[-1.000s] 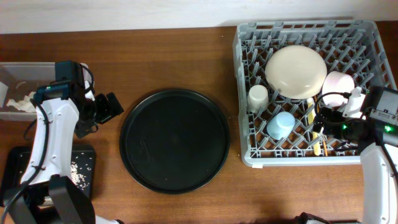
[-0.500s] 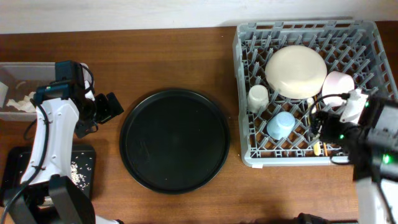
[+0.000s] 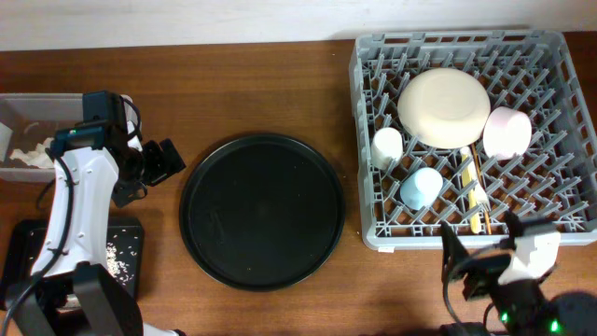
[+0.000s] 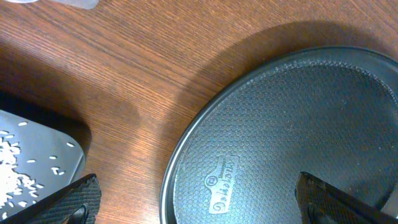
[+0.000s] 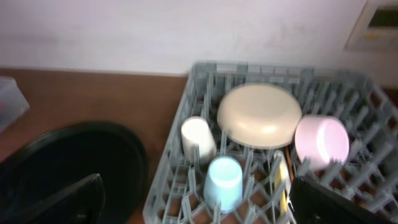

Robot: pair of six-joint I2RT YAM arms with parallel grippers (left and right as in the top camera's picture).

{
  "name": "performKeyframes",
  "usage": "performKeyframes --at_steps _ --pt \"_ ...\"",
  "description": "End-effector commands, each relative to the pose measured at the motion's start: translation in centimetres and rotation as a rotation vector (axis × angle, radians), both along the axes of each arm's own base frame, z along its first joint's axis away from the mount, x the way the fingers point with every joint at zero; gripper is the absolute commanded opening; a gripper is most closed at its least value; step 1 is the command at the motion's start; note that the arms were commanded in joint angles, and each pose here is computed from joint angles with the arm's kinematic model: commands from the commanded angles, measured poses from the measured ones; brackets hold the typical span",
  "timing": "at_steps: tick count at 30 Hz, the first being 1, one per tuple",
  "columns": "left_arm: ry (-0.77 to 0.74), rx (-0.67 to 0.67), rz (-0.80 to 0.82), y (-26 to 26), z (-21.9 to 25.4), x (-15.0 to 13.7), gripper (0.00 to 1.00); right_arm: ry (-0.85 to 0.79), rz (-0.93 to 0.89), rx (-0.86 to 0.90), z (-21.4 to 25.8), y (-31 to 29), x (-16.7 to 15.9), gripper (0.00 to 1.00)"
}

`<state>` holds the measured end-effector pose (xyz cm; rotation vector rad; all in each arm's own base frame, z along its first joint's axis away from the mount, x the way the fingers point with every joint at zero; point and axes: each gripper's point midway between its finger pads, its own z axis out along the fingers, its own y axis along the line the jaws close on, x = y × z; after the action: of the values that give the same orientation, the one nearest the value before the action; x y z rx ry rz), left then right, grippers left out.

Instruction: Sort waste into correct bins and load items into the dishwasher rack

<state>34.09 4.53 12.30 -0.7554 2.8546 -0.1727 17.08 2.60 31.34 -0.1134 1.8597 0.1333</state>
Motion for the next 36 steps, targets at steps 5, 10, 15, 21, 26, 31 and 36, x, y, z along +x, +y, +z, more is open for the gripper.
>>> performKeyframes --at_steps 5,10,15,21,26,31,36 --pt "-0.018 -0.004 0.002 0.0 0.5 0.2 0.99 -0.214 0.03 0.02 -3.8 0.6 0.7 0.98" --pt "-0.018 -0.004 0.002 0.0 0.5 0.2 0.99 -0.274 0.04 0.023 -4.8 0.8 2.6 0.98" --pt "-0.018 -0.004 0.002 0.0 0.5 0.2 0.99 -0.389 0.036 0.067 -6.1 0.9 5.2 0.98" --pt "-0.018 -0.004 0.002 0.0 0.5 0.2 0.99 -0.396 0.026 0.103 -9.2 0.8 6.6 0.98" --pt "-0.018 -0.004 0.002 0.0 0.5 0.2 0.99 -0.403 0.025 0.103 -10.8 0.8 7.1 0.98" --pt "-0.018 -0.004 0.002 0.0 0.5 0.2 1.0 -0.216 -0.002 0.067 -15.5 0.4 7.3 0.98" --pt "-0.018 -0.004 0.002 0.0 0.5 0.2 0.99 -0.226 0.008 0.004 -15.5 0.4 7.3 0.98"
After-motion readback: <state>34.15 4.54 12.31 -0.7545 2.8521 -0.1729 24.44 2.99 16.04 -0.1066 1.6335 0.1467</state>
